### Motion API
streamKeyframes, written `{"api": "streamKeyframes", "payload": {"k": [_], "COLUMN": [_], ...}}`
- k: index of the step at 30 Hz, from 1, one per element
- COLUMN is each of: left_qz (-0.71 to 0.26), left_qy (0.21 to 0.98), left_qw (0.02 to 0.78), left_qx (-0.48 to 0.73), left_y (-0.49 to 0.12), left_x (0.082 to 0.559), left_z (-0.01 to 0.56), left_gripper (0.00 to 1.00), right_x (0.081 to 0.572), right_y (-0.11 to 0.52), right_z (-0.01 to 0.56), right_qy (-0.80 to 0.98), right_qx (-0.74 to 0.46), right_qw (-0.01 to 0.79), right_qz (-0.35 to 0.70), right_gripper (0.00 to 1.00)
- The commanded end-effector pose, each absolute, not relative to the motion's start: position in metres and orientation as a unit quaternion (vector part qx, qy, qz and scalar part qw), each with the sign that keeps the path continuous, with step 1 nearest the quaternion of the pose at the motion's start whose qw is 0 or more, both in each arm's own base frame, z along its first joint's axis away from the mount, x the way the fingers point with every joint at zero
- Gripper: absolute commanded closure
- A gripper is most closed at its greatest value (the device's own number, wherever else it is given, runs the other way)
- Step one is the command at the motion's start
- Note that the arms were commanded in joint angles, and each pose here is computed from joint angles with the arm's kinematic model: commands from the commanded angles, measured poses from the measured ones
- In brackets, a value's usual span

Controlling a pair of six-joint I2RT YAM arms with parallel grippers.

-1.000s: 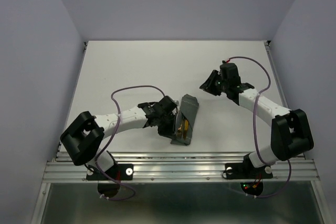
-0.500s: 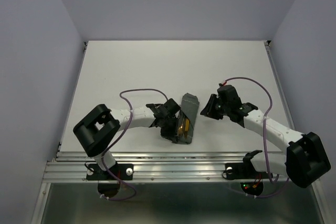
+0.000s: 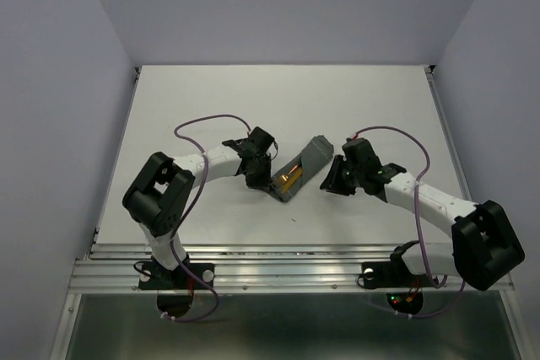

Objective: Fold the napkin into a case and place the utensils inside
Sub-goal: Move the smaller rectangle folded napkin to the center of the board.

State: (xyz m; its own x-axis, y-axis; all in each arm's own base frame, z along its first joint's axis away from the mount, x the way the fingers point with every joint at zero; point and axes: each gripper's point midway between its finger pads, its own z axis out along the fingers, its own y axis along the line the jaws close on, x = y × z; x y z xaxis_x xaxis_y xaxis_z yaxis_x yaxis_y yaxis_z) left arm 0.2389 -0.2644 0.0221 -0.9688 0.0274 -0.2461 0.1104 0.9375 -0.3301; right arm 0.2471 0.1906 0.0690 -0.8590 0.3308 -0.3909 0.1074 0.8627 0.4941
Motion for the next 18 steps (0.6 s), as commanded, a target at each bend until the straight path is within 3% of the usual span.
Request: {"api": "streamKeyframes", "payload": {"k": [1, 6, 18], "left_qz": [-0.135, -0.174, -0.184], "left_qy": [0.975, 0.964, 0.967], "left_qw": [0.177, 0.201, 0.174], "left_qx": [0.012, -0.008, -0.029], "left_y": [-0.242, -0.246, -0.23], "left_x": [0.275, 0.274, 0.239], "left_z": [0.036, 0.059, 0.051], "left_gripper": [1.0, 1.0, 1.0], "right_x": [0.258, 0.269, 0.297], "right_y": [0.209, 0.209, 0.221], "right_z": [0.087, 0.088, 0.084], "right_qy": [0.925, 0.928, 0.936], "right_qx": [0.105, 0.093, 0.073], "right_qw": [0.256, 0.265, 0.267], "right_qz": [0.262, 0.245, 0.217], "right_gripper": [0.69, 0.69, 0.69]}}
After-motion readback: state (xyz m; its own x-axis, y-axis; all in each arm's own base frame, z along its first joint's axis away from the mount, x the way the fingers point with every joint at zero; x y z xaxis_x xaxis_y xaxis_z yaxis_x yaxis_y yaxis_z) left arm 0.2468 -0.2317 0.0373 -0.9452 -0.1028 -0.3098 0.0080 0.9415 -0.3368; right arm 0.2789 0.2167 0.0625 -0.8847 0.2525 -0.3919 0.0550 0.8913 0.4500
